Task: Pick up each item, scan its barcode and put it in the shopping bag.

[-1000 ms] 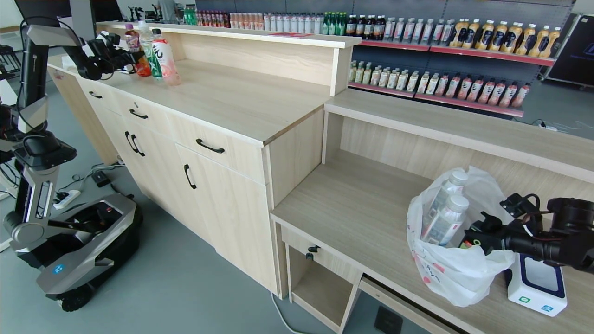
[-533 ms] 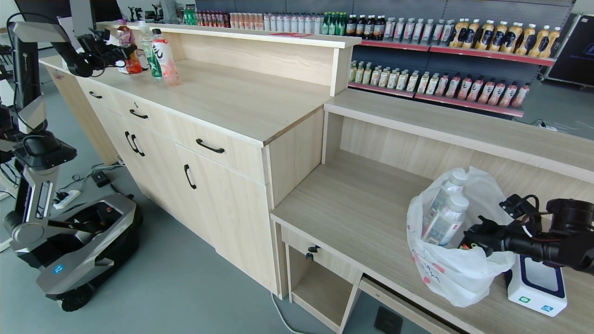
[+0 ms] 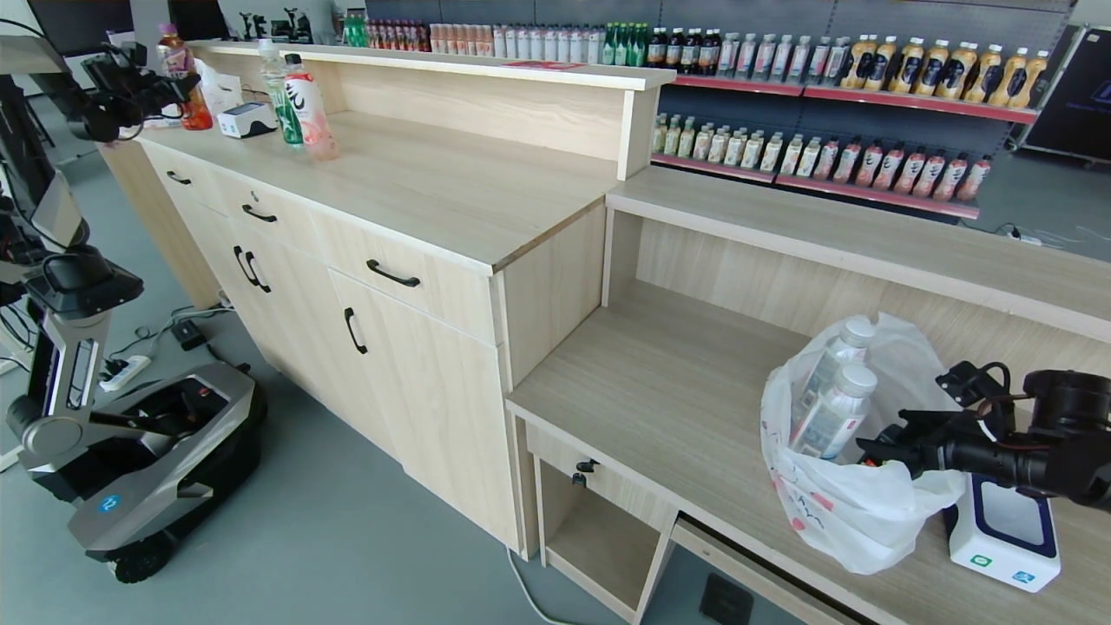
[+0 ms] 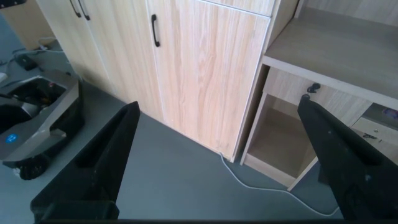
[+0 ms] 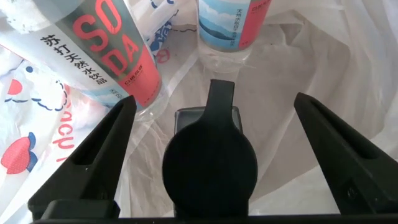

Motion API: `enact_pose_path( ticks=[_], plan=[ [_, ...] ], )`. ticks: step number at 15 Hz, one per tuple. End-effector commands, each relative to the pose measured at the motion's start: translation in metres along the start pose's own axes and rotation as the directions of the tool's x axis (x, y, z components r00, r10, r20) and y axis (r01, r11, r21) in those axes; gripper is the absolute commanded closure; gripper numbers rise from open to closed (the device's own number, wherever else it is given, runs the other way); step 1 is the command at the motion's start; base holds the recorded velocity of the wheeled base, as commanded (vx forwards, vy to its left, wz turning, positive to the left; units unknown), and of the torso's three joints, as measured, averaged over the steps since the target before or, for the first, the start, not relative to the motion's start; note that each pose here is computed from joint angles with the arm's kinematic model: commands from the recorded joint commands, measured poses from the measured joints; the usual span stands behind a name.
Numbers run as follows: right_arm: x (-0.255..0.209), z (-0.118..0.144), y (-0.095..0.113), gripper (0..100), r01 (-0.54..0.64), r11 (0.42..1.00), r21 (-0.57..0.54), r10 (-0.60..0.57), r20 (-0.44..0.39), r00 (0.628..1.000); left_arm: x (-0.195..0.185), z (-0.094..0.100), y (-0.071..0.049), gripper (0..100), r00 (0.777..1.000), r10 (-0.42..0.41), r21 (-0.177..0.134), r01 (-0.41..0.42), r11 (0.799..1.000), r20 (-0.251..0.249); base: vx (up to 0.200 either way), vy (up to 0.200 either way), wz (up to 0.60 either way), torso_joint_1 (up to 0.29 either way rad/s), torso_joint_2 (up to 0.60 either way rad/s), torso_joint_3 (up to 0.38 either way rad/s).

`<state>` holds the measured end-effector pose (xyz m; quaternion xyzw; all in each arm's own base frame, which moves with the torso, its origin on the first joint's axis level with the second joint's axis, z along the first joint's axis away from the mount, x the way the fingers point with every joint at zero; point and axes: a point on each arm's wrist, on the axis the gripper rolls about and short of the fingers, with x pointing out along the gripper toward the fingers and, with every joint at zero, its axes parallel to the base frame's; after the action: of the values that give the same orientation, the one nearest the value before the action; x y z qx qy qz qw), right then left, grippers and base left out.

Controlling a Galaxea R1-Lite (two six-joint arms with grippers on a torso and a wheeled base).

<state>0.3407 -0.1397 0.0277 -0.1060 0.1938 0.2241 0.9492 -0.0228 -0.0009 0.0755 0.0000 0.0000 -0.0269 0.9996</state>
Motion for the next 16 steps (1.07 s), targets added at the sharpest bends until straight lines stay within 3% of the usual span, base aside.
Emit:
enact_pose_path(
  ticks=[1,10,14,16],
  plan=[
    [-0.004,0.007,-0.001,0,0.01,1.0,-0.014,-0.009,0.013,1.0,0.0,0.0,0.0,0,1.0,0.0,0.0,0.0,1.0,-0.002,0.0,0.0,0.0,0.0,0.0,0.0],
    [-0.053,0.08,0.007,0,0.103,0.985,-0.137,-0.084,0.134,0.987,0.0,0.0,0.0,0,1.0,0.0,0.0,0.0,1.0,-0.002,0.0,0.0,0.0,0.0,0.0,0.0],
    [-0.115,0.139,0.033,0,0.216,0.965,-0.149,-0.171,0.27,0.948,0.0,0.0,0.0,0,1.0,0.002,0.0,-0.002,1.0,-0.002,0.0,0.0,0.0,0.0,0.0,0.0],
    [-0.148,0.167,0.05,0,0.349,0.92,-0.177,-0.278,0.333,0.901,0.0,0.0,0.0,0,1.0,0.0,0.0,0.0,1.0,-0.002,0.0,0.0,-0.3,0.001,0.0,0.001]
  ],
)
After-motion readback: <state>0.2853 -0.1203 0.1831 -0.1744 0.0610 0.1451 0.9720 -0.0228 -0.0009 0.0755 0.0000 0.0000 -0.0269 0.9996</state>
